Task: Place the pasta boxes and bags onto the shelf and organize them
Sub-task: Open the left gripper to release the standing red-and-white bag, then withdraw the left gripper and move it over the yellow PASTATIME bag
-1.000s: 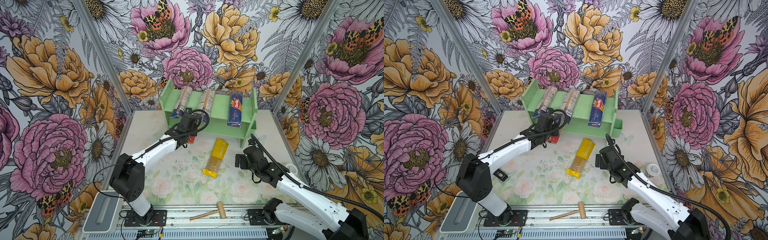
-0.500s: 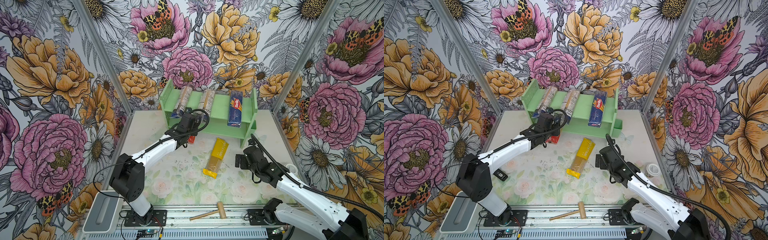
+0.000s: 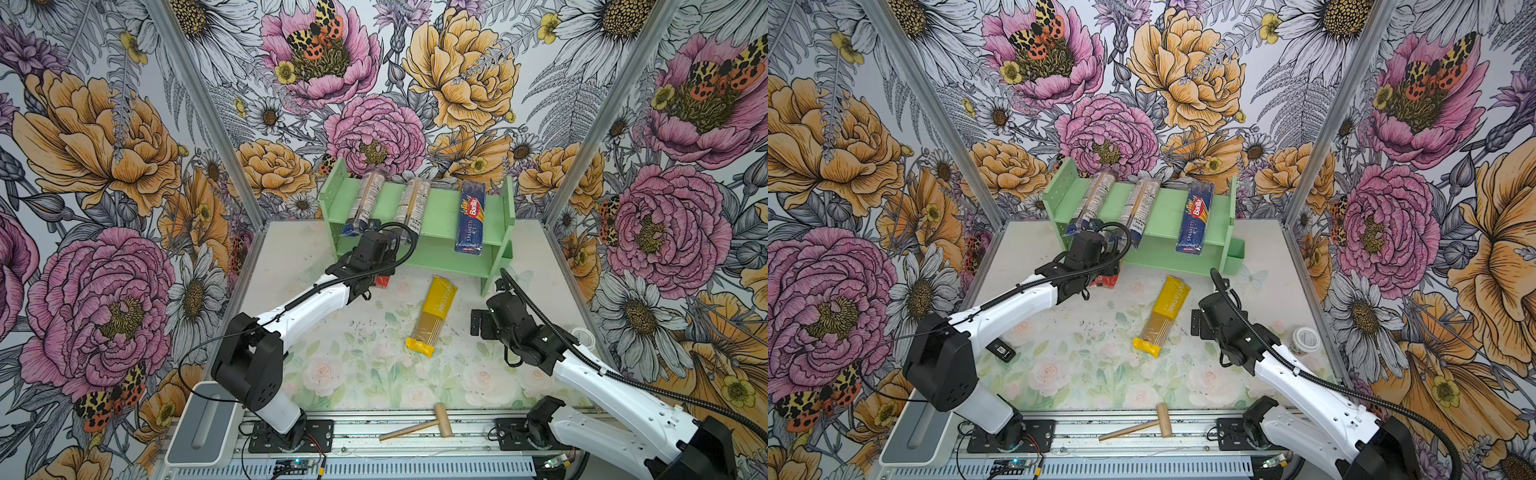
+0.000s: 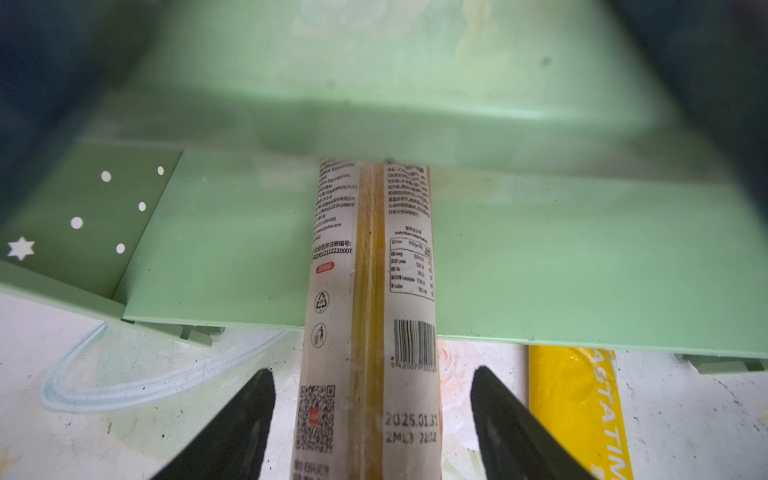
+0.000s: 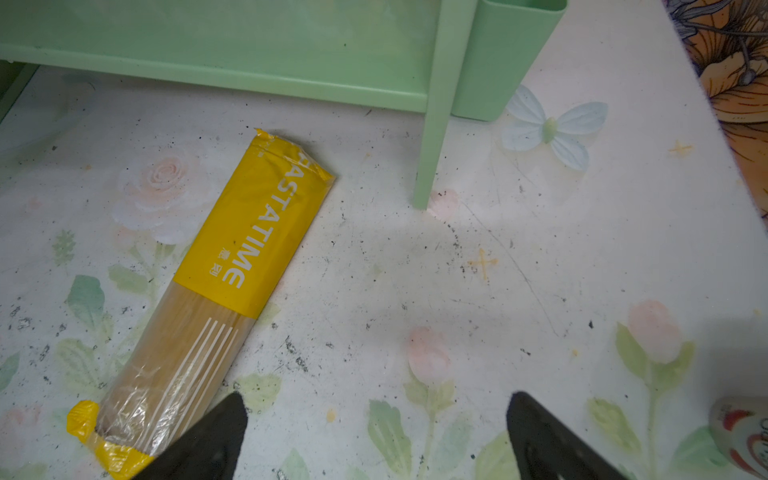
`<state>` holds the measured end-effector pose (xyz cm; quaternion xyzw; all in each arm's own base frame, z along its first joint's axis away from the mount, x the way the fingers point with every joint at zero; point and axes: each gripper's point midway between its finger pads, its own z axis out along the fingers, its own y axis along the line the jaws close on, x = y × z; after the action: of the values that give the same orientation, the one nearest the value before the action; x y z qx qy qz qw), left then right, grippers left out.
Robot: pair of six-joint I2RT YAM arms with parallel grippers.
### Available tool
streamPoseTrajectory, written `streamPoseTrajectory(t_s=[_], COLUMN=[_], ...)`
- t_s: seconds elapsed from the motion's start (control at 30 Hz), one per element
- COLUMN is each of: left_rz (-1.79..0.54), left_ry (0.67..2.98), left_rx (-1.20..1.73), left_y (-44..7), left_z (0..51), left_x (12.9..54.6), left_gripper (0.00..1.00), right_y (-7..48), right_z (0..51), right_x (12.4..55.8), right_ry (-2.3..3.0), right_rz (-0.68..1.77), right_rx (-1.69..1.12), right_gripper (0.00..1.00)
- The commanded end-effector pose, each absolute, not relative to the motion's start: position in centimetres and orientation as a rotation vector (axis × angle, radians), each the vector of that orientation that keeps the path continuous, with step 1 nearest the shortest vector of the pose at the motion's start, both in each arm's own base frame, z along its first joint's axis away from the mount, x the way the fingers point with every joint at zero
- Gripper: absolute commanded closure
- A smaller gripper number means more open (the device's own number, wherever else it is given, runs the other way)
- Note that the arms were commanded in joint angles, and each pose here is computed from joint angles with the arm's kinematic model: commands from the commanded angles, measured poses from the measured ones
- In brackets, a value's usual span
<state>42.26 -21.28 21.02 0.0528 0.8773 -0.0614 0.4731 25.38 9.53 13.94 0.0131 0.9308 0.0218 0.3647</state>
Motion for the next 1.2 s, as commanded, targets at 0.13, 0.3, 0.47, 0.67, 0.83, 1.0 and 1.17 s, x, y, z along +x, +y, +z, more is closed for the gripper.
streamPoseTrajectory(t_s=[0.13,0.3,0.47,0.67,0.83,1.0,1.17], left_rz=[-0.145,-0.15,-0.148,-0.172,-0.175,-0.176,-0.186], left_ry=[2.123,2.13,2.142,2.144,2.147,2.149,2.154], left_rx=[0.11,0.114,0.122,0.11,0.13,0.124,0.148], left_y=[-20.1,-19.7,-19.5,-19.3,-19.4,-19.1,-19.3], left_z=[21.9,21.8,21.6,21.4,20.9,20.6,20.1], left_x=[41.3,40.2,38.8,37.1,35.6,34.3,32.8], left_gripper=[0.21,0.18,0.14,0.01,0.01,0.01,0.01], right_y=[9.8,9.9,10.0,10.0,10.0,10.1,10.1], right_z=[15.0,15.2,15.2,15.2,15.4,15.4,15.3], right_x=[25.9,25.8,25.8,25.7,25.6,25.6,25.5], right_ry=[2.379,2.378,2.376,2.377,2.374,2.373,2.38], right_rz=[0.07,0.079,0.086,0.095,0.1,0.108,0.112], right_rx=[0.027,0.025,0.027,0.029,0.028,0.029,0.03], right_gripper=[0.01,0.0,0.01,0.0,0.0,0.0,0.01])
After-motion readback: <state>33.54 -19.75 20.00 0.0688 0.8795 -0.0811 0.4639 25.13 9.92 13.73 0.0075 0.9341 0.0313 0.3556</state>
